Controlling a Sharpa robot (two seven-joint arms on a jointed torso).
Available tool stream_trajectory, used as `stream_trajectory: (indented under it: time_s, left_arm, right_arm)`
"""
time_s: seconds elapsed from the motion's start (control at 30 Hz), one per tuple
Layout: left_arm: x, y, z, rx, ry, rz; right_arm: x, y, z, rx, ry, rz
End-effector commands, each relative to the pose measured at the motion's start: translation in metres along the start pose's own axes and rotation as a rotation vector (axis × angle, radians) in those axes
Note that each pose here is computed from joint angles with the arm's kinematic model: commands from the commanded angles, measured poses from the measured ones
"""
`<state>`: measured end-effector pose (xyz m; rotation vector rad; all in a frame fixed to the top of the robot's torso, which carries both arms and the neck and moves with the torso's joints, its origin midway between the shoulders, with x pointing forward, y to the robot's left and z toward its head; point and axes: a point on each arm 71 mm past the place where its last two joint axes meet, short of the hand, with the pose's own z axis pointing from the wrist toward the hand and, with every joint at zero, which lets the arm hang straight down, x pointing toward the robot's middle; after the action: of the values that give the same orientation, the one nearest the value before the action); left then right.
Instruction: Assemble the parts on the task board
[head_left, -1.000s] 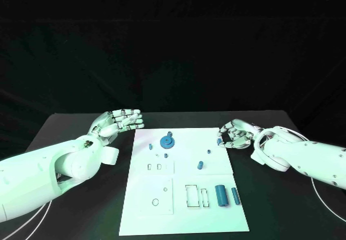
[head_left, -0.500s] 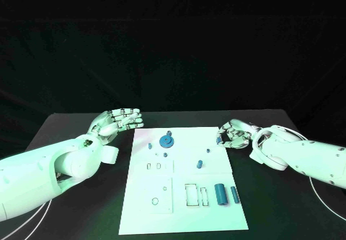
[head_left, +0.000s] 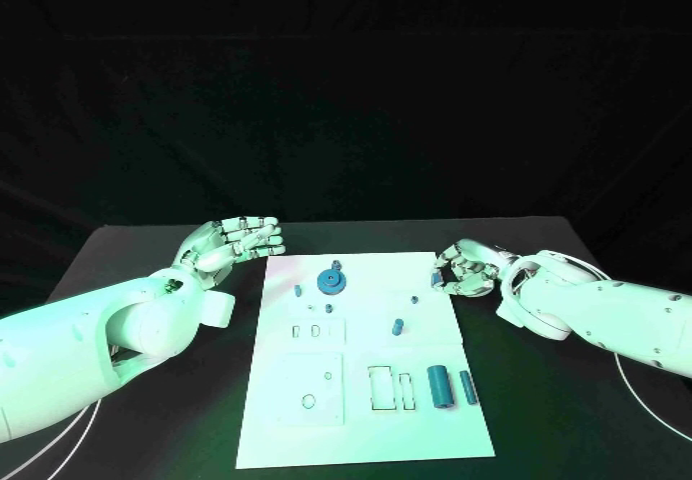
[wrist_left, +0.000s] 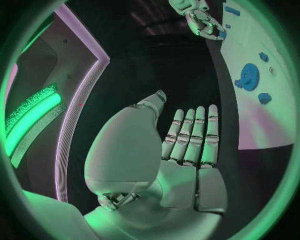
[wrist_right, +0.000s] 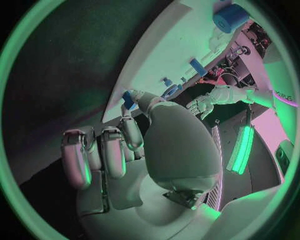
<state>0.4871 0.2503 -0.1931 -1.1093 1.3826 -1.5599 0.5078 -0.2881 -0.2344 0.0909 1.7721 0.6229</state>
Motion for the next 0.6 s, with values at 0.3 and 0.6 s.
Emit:
stream_trajectory:
  time_s: [0.3,0.6]
  left_arm:
    - [0.0022,-0.0013,-0.0003,0.006,0.017,-0.004]
    - [0.0005,-0.002,-0.0019,0.005,0.008,0.0]
  right_arm:
    - [0.006,0.002,0.003,0.014,-0.02,0.013]
    - [0.0,0.011,0.0,0.036,-0.153,0.064]
